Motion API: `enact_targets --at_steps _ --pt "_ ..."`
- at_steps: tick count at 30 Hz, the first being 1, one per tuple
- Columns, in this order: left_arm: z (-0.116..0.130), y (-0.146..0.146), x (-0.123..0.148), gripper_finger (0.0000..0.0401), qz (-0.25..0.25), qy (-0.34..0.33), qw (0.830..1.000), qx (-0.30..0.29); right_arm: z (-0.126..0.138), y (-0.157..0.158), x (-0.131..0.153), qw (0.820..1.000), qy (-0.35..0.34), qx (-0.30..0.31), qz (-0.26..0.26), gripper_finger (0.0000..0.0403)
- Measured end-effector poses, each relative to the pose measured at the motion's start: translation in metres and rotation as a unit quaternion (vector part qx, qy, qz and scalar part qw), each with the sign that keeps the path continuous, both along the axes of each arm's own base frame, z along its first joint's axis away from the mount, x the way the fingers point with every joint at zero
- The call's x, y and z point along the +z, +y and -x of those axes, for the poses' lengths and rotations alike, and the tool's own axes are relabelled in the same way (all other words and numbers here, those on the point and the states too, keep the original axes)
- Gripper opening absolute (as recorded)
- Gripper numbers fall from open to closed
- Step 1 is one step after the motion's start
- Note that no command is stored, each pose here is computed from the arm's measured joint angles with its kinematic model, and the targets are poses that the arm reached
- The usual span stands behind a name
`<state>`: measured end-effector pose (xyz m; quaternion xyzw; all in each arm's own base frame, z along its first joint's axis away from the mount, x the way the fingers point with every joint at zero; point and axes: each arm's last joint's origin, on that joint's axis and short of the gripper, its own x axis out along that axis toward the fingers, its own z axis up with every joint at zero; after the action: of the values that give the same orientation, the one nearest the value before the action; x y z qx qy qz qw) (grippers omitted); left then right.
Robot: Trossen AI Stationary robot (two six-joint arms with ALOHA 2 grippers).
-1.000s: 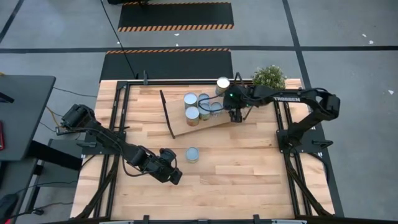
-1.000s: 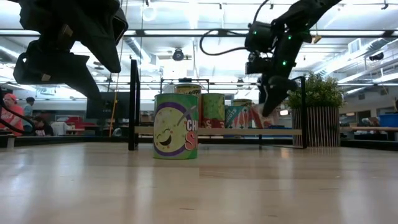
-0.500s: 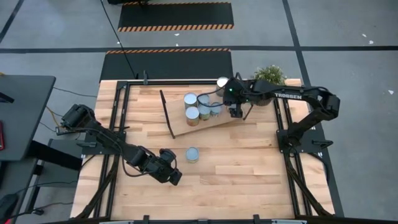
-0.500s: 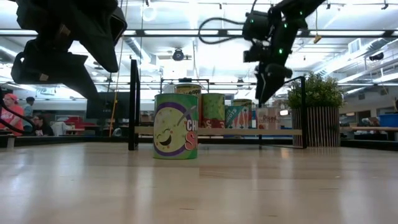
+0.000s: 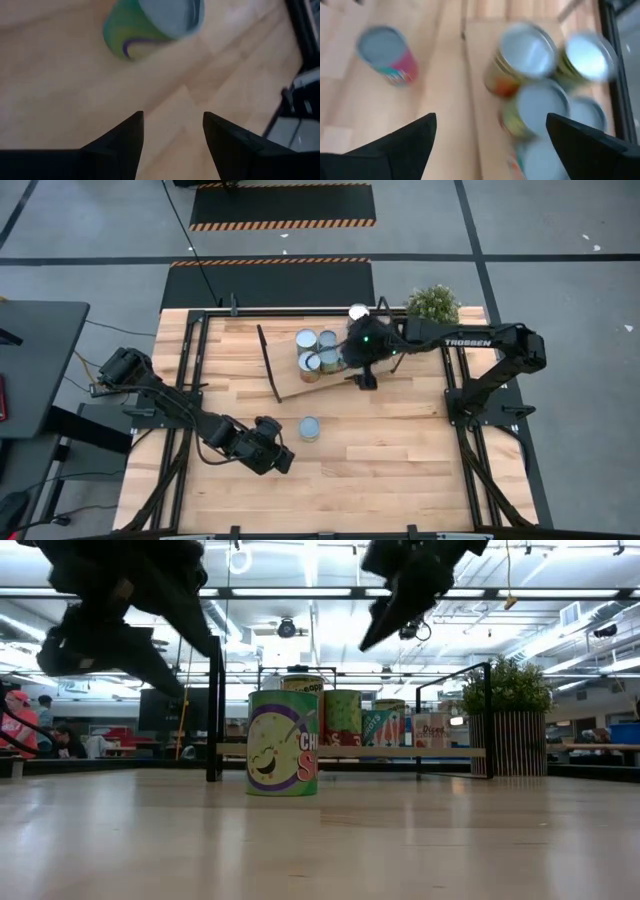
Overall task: Pick and place cans onto a shelf
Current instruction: Put the green can on the shelf
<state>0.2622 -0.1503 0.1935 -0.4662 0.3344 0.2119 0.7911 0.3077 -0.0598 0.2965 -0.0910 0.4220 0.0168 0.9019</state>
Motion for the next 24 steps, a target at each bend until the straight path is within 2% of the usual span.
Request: enact_targets --at_steps 5,12,17,24 --pt "-0.003 0.006 0.001 0.0211 -0.038 -0.016 0.999 0.022 -0.019 0.025 -0.003 0.997 -0.042 0.06 -0.015 0.0384" --pt "-0.008 0.018 0.0 0.0211 -0.077 -0.008 0.997 0.014 -0.044 0.048 -0.041 0.994 0.002 0.106 -0.037 0.0384" --pt "-0.009 0.023 -0.002 0.0211 -0.07 0.001 0.997 0.034 -0.054 0.067 -0.066 0.99 0.039 0.132 -0.042 0.0384" --pt "-0.014 0.022 -0.022 0.021 -0.054 0.041 0.997 0.039 -0.069 0.085 -0.096 0.987 0.06 0.138 -0.051 0.0384"
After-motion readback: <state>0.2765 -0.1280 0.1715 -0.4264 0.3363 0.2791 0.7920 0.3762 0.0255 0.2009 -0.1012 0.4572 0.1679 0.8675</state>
